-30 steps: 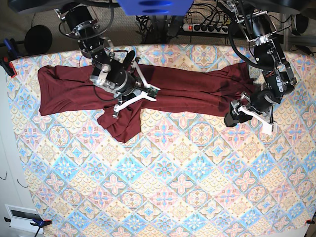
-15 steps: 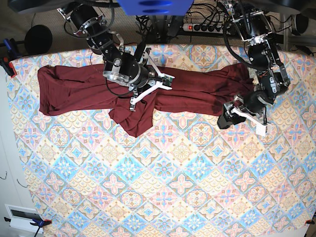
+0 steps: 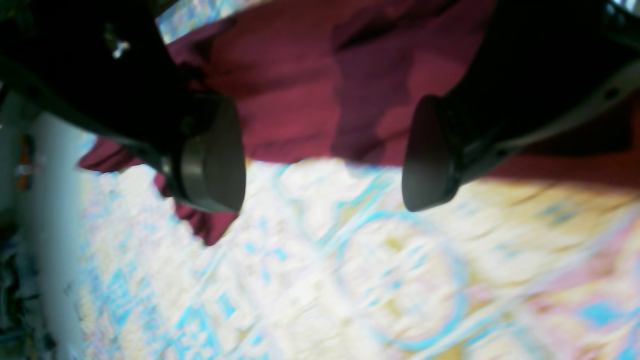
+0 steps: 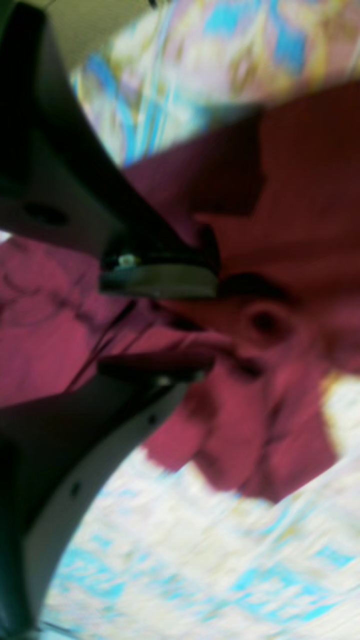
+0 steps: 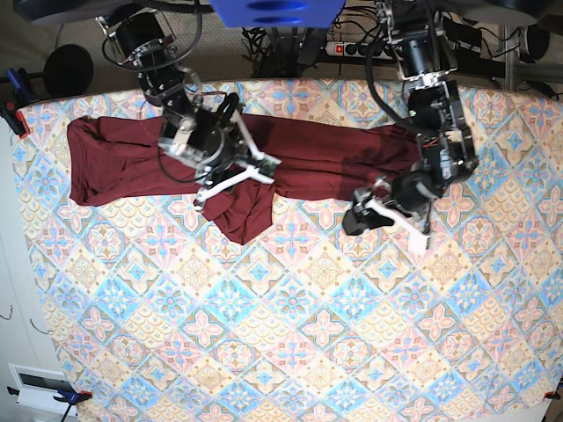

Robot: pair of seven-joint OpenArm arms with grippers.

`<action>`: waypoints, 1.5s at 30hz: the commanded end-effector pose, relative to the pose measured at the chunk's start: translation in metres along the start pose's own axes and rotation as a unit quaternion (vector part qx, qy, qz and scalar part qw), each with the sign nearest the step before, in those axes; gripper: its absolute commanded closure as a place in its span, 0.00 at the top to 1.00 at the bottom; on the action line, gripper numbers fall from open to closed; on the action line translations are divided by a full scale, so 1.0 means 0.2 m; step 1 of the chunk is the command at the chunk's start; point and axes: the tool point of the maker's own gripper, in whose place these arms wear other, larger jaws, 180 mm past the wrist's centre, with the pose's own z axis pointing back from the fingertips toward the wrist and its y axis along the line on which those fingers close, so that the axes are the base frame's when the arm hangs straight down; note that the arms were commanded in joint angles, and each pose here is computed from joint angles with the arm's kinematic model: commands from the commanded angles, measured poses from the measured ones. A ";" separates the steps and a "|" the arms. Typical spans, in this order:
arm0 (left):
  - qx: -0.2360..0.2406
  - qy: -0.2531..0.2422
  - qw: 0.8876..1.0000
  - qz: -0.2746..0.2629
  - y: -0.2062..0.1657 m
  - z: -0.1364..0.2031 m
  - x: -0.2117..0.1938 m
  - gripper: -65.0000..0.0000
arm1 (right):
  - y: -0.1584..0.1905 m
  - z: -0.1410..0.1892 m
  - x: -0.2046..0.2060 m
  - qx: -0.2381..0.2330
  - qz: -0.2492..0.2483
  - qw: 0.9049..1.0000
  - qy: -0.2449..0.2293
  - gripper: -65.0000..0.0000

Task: Layout the t-shirt on the table in an organized manner, then fold the t-shirt properly

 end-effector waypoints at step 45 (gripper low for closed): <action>-0.068 0.002 0.998 -0.002 -0.42 -0.45 0.12 0.74 | -0.72 0.01 -1.04 -0.072 -0.269 0.953 0.121 0.07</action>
